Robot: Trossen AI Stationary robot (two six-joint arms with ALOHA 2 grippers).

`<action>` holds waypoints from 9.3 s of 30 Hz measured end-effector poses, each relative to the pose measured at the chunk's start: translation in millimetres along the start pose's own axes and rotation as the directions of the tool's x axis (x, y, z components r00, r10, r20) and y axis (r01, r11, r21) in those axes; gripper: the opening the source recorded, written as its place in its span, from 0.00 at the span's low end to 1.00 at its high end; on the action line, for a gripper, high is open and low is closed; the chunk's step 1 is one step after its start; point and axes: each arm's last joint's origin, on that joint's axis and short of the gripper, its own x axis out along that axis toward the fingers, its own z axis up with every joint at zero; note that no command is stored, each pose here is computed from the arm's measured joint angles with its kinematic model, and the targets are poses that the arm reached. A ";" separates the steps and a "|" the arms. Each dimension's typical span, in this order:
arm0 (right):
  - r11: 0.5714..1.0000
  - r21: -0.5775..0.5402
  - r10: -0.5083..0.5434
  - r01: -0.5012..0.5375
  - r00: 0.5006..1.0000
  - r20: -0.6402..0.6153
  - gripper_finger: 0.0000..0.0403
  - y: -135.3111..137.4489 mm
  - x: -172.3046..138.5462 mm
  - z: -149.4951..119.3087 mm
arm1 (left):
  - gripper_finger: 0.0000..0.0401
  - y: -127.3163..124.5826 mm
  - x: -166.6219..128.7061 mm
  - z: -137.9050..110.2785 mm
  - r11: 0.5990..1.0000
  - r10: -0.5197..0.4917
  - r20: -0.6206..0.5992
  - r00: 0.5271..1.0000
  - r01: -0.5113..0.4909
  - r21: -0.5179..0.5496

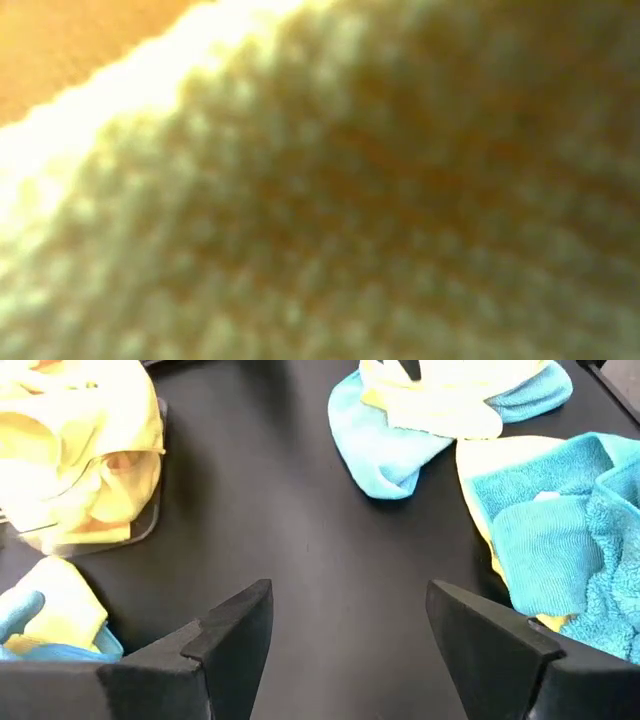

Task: Sort microfiber towel by color & place in baskets
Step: Put the blue microfiber cloth into the left transparent bin

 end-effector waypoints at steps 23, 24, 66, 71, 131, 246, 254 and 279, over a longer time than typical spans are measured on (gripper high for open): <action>0.960 0.014 -0.262 0.279 0.917 -0.302 0.52 -47.6 73.4 -18.9 | 0.67 0.6 -0.1 4.8 0.998 0.008 0.050 0.999 -0.005 -0.057; 0.962 0.022 -0.252 0.272 0.917 -0.310 0.52 -48.9 74.5 -18.8 | 0.67 0.6 -0.1 4.8 0.998 0.008 0.050 0.999 -0.005 -0.057; 0.901 -0.187 -0.386 0.391 0.920 0.067 0.00 -11.5 -72.7 61.3 | 0.67 -12.4 101.7 14.8 0.987 -0.086 0.379 0.921 0.129 -0.091; 0.880 -0.217 -0.398 0.422 0.905 0.147 0.00 -3.4 -90.8 69.4 | 0.67 -14.1 122.6 11.5 0.982 -0.074 0.450 0.890 0.143 -0.123; 0.811 -0.314 -0.400 0.495 0.859 0.320 0.00 12.3 -106.4 84.6 | 0.04 1.9 154.9 1.4 0.997 0.007 0.450 0.893 0.031 -0.077; 0.851 -0.057 -0.510 0.523 0.847 0.151 0.50 -12.3 -21.9 21.2 | 0.70 126.3 -84.2 -202.0 0.589 0.408 -0.611 0.679 -0.707 -0.392; 0.849 -0.065 -0.511 0.524 0.847 0.150 0.50 -12.4 -21.9 21.1 | 0.71 131.2 -104.8 -172.7 0.620 0.343 -0.530 0.775 -0.611 -0.492; 0.842 -0.094 -0.515 0.531 0.844 0.148 0.50 -12.7 -22.2 20.8 | 0.71 148.2 -110.1 -124.7 0.648 0.385 -0.443 0.810 -0.579 -0.495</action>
